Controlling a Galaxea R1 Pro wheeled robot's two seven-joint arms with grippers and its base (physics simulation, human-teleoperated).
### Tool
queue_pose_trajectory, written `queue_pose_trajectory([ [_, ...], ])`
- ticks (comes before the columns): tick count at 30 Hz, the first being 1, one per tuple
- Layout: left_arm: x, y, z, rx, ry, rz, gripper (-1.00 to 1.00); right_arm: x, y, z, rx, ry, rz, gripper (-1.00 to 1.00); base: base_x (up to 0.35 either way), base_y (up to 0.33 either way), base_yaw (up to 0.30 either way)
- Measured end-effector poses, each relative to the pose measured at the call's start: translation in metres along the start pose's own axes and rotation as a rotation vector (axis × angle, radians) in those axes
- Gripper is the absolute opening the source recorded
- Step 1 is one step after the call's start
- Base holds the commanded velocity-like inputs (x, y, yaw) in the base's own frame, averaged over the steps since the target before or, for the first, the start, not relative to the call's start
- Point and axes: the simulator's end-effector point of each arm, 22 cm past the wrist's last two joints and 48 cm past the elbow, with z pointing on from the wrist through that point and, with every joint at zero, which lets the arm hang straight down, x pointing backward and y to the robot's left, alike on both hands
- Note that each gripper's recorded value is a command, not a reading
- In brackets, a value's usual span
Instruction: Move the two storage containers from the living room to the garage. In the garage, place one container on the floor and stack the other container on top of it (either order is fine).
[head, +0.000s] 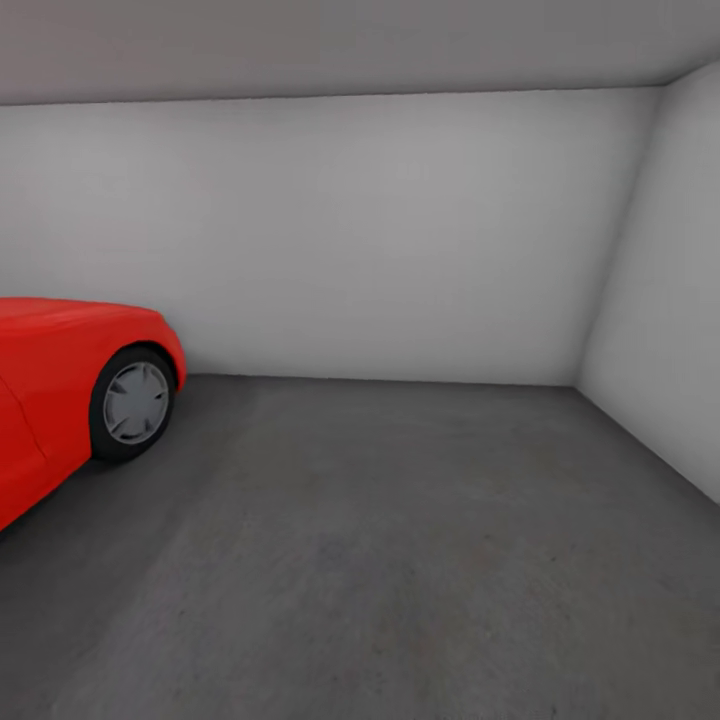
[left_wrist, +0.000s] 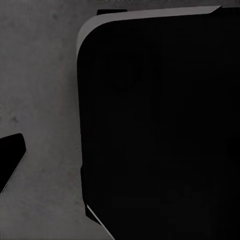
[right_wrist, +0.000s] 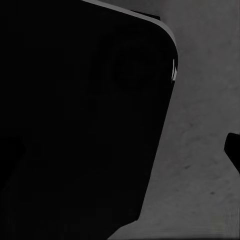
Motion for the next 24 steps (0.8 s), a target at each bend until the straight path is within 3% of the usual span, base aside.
queue_pose_trajectory([
  [24, -0.0001, 0.0, 0.0, 0.0, 0.0, 0.0, 1.0, 0.0001, -0.0008, 0.0, 0.001, 0.0, 0.0, 1.0, 0.0, 0.0, -0.289],
])
